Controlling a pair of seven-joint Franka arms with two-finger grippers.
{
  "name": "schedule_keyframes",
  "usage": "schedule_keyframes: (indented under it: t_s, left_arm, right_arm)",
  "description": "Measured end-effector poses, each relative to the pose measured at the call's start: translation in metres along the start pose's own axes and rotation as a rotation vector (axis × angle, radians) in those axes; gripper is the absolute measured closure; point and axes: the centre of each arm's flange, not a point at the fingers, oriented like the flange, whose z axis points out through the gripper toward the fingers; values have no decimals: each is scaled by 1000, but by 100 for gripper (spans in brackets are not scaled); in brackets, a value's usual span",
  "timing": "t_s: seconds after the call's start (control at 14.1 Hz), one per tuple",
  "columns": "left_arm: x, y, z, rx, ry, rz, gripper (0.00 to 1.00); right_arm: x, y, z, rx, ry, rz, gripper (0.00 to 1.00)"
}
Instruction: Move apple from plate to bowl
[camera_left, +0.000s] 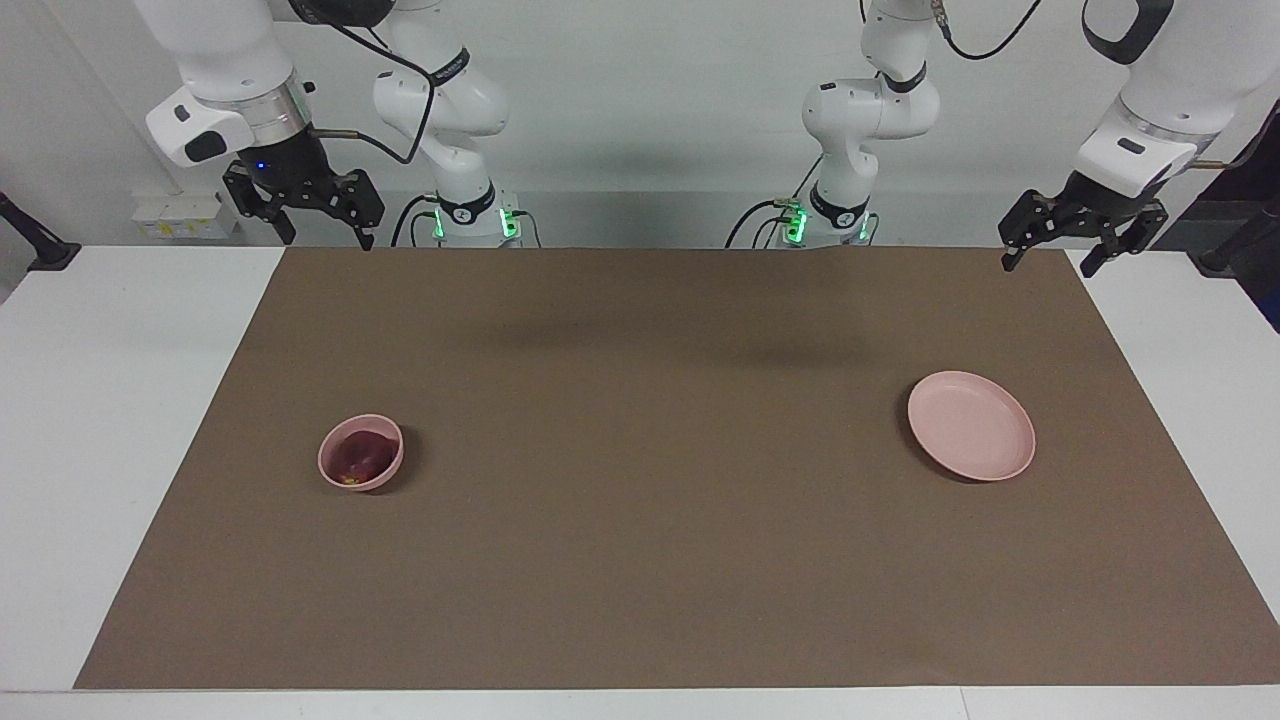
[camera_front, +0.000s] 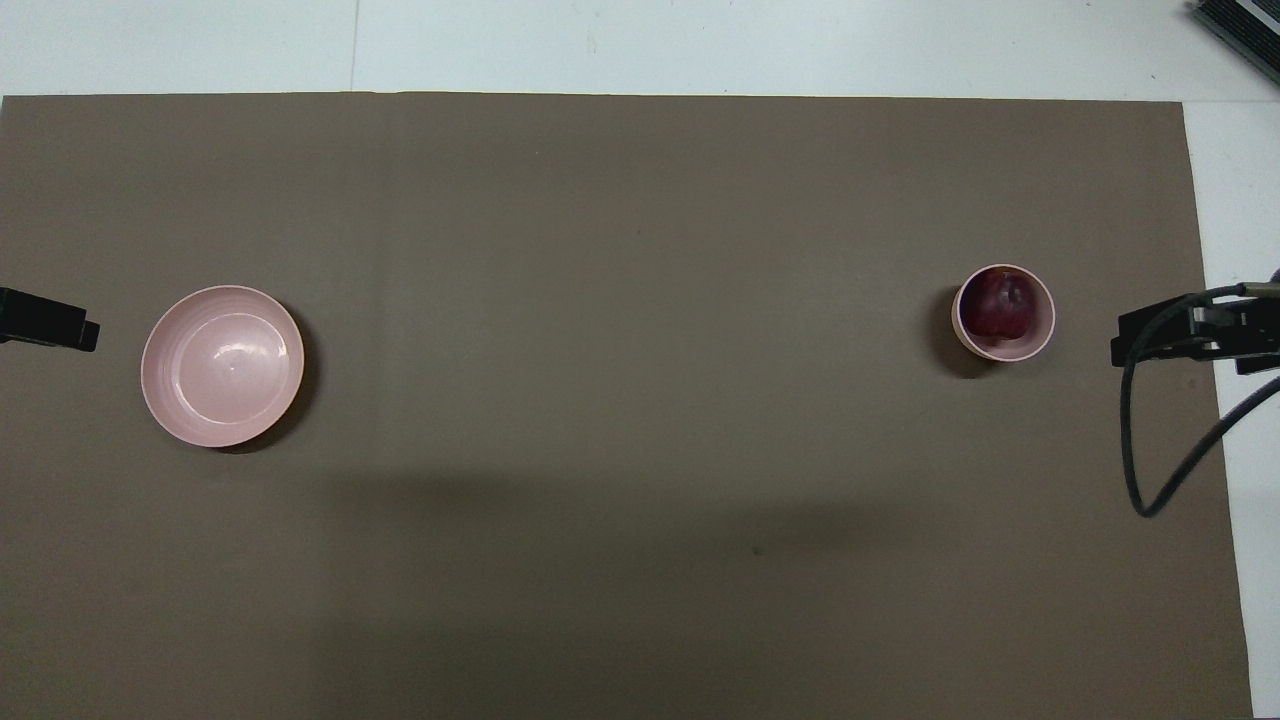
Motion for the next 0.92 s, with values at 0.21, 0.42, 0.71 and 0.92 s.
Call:
schedule_keyframes:
  t_s: [0.21,0.42,0.71,0.92]
  left_arm:
    - [0,0,0,0,0,0,0]
    - [0,0,0,0,0,0,0]
    - [0,0,0,0,0,0,0]
    - [0,0,0,0,0,0,0]
  right_arm:
    - [0,1,0,4,0,-67,0]
    - [0,2,0,4,0,-85,0]
    - [0,2,0,4,0,-85,0]
    - [0,2,0,4,0,-85,0]
